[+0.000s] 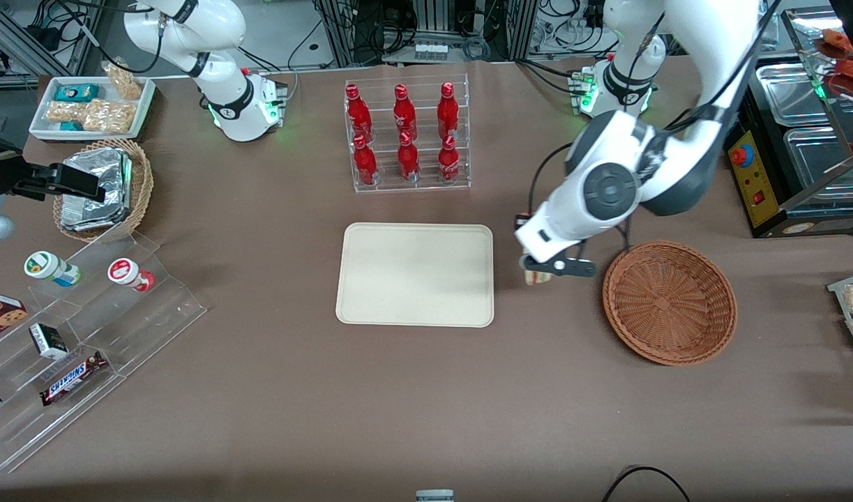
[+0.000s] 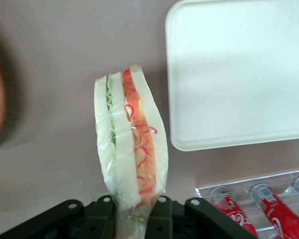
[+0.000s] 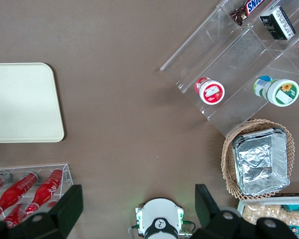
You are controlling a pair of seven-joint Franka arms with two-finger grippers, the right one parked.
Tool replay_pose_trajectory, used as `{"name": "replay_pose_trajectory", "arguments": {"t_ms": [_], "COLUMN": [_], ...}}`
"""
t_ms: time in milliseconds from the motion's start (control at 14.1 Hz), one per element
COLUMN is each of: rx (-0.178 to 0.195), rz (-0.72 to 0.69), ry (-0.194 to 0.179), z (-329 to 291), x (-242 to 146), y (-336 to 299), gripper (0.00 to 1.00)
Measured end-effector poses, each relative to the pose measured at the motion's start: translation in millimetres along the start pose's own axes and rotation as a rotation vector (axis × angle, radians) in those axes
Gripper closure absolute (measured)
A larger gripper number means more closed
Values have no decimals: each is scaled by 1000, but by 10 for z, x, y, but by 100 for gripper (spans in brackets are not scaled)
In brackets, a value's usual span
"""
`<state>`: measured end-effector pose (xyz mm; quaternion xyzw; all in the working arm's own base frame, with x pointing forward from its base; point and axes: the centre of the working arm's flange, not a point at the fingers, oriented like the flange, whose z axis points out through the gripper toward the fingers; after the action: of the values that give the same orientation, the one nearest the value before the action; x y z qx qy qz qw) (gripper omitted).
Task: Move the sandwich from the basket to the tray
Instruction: 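Lift the sandwich and carry it with the left gripper over the tray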
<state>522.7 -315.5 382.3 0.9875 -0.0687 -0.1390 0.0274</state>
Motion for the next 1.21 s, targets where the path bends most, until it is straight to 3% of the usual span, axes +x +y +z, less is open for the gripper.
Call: {"name": "replay_pose_trajectory", "arguments": {"t_ms": [497,710,852,995,1208], "rx": [62,49,14,-11,48], "rz": [-15,-14,0,47,143], "ry": [24,30,51,50,71], "z": [229,249,285,350,638], "x": [0,34,164,271,214], "y": [771,903,930,1052,1461], "gripper": [82,82,82,83,85]}}
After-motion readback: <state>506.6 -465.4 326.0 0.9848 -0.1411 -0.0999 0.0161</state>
